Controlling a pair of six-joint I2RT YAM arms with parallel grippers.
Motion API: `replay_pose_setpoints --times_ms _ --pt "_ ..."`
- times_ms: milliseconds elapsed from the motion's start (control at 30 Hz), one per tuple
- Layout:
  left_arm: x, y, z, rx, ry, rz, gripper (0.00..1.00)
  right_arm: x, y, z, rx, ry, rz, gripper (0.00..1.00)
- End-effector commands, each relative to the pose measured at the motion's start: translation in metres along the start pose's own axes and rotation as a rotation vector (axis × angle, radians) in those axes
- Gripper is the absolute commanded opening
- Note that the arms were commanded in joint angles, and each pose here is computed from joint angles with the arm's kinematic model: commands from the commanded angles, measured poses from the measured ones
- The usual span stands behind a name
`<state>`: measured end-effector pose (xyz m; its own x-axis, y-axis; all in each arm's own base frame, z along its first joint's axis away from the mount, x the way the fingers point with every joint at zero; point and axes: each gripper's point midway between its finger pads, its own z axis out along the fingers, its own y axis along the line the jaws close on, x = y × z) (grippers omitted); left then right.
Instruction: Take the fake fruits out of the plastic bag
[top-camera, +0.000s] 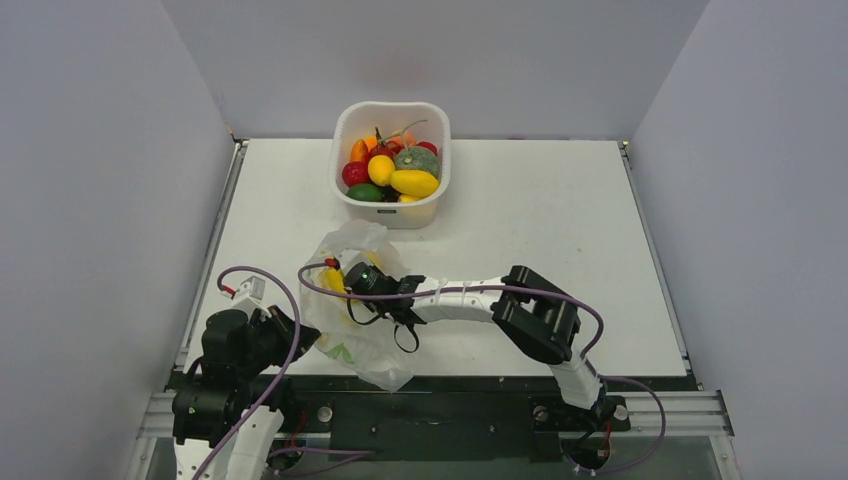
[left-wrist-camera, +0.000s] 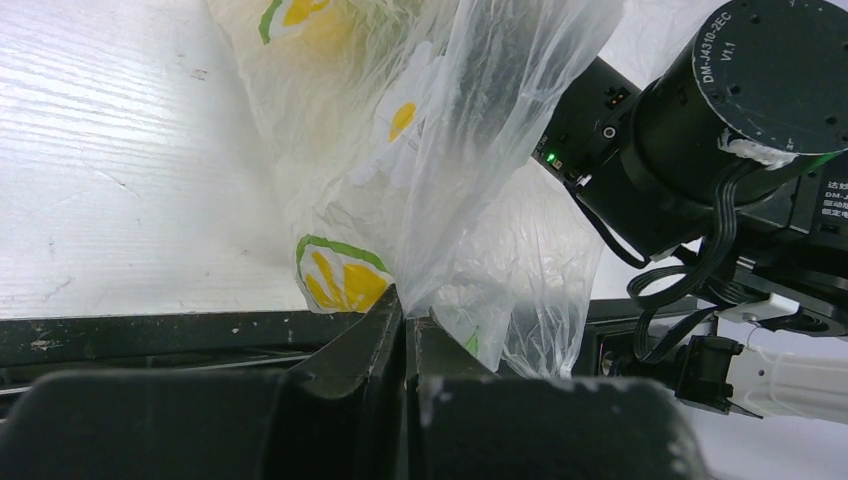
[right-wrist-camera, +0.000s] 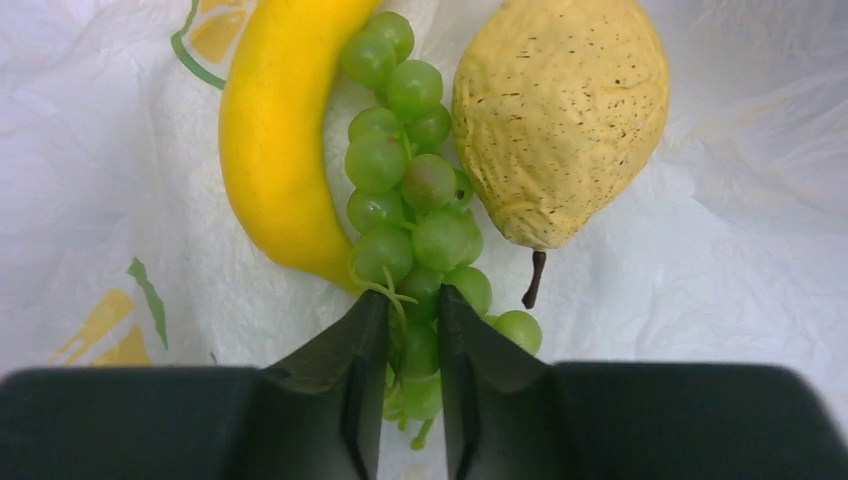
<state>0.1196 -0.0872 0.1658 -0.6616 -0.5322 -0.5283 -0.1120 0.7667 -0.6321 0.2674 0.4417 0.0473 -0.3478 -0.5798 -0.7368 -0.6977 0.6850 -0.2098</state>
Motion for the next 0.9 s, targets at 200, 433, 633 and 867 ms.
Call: replay_pose_setpoints --times_ms 200,433,633,867 --pt "-0.001 -0.001 -0.001 0.006 -0.009 -0.011 0.0 -0.052 -0.003 -0.044 -0.051 -0.124 0.05 0.0" --pt "-0.002 0.0 0.004 0.004 -0.007 -0.014 0.0 -0.084 0.005 -0.083 -0.099 -0.218 0.06 0.0" --pt "-0.003 0.0 0.006 0.0 -0.006 -0.012 0.0 -0.1 0.012 -0.114 -0.133 -0.271 0.062 0.0" --pt "-0.006 -0.002 0.004 -0.001 -0.015 -0.018 0.0 -0.116 0.007 -0.153 -0.153 -0.345 0.098 0.0"
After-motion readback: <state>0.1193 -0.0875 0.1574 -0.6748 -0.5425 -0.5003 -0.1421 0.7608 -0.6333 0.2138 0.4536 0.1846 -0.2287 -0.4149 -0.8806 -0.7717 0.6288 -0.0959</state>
